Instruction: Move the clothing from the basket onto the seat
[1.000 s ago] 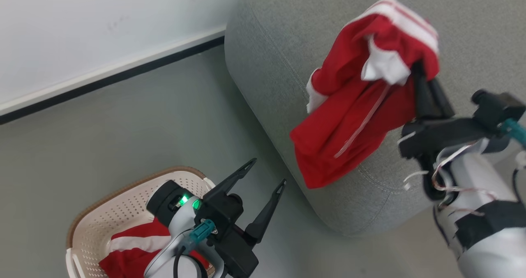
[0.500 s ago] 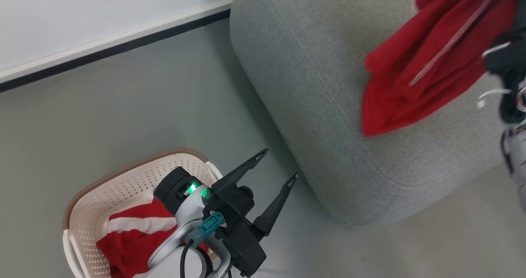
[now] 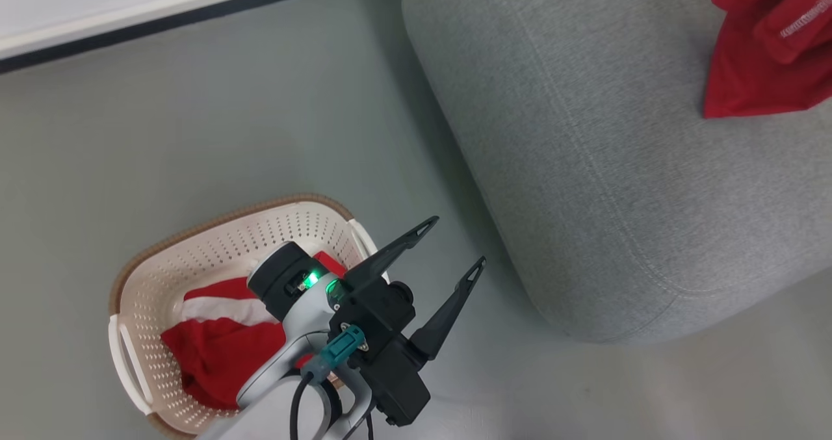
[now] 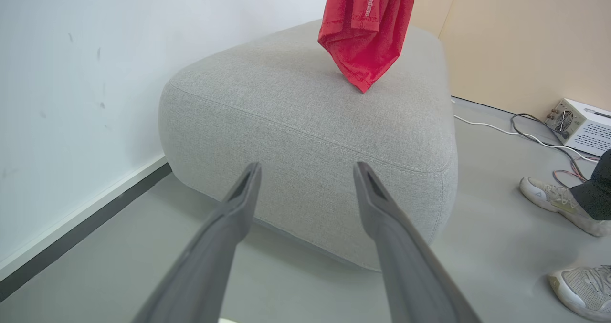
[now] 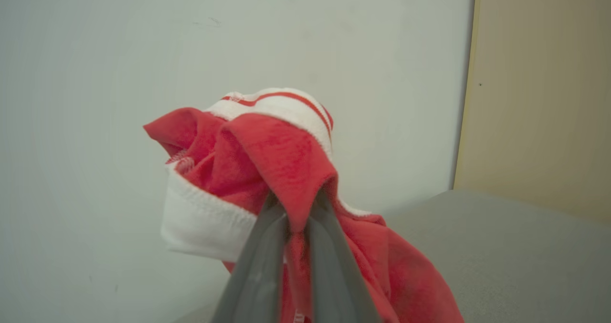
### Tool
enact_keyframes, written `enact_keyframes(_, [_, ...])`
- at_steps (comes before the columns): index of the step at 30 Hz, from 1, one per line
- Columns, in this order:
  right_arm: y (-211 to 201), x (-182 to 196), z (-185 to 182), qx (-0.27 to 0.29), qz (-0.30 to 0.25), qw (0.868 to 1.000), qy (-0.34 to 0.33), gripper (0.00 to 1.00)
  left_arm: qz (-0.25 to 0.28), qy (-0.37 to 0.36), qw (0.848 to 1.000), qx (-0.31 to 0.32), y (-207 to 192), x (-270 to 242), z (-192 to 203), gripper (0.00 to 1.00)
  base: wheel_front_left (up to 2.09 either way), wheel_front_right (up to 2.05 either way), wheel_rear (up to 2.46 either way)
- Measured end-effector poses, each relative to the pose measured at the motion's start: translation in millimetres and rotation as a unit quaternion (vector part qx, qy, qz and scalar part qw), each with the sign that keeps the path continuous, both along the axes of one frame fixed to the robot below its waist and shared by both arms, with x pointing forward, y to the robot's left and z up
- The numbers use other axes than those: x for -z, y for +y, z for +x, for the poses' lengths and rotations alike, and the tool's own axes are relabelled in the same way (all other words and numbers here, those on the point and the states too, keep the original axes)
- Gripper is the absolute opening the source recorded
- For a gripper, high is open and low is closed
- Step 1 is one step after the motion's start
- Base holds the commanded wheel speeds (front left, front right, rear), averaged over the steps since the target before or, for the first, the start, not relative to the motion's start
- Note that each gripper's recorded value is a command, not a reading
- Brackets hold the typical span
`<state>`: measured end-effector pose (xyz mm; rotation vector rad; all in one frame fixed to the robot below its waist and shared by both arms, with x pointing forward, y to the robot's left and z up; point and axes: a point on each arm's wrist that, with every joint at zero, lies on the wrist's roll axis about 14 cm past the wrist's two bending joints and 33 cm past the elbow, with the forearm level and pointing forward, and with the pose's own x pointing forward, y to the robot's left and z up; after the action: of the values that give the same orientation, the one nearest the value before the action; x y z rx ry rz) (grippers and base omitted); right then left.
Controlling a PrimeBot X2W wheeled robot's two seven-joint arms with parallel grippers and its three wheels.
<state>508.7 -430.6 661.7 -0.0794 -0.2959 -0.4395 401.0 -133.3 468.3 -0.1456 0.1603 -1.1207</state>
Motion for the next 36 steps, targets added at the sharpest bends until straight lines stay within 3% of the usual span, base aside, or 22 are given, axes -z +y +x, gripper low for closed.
enact_keyframes(10, [4, 88, 26, 0.003, 0.047, 0.995, 0.088, 0.00, 0.006, 0.016, 1.000, -0.012, 10, 23, 18, 1.00, 0.00, 0.00, 0.00])
enact_keyframes(17, [2, 173, 9, 0.029, 0.114, 0.978, 0.170, 0.00, 0.012, 0.012, 1.000, -0.010, 10, 35, 27, 1.00, 0.00, 0.00, 0.00])
enact_keyframes(23, [-1, 194, -1, 0.040, 0.131, 0.971, 0.195, 0.00, 0.014, 0.012, 1.000, -0.010, 11, 38, 29, 1.00, 0.00, 0.00, 0.00])
enact_keyframes(24, [-1, 196, -2, 0.040, 0.133, 0.971, 0.197, 0.32, 0.014, 0.012, 1.000, -0.010, 11, 38, 29, 1.00, 0.00, 0.00, 0.00])
enact_keyframes(25, [-1, 197, -2, 0.040, 0.134, 0.970, 0.199, 0.96, 0.016, 0.012, 1.000, -0.011, 11, 39, 30, 1.00, 0.00, 0.00, 0.00])
enact_keyframes(26, [-1, 198, -1, 0.040, 0.135, 0.970, 0.199, 1.00, 0.017, 0.012, 1.000, -0.011, 11, 39, 30, 1.00, 0.00, 0.00, 0.00])
enact_keyframes(36, [10, 182, 2, 0.016, 0.129, 0.973, 0.190, 1.00, 0.015, 0.002, 1.000, -0.018, 9, 31, 29, 1.00, 0.00, 0.00, 0.00])
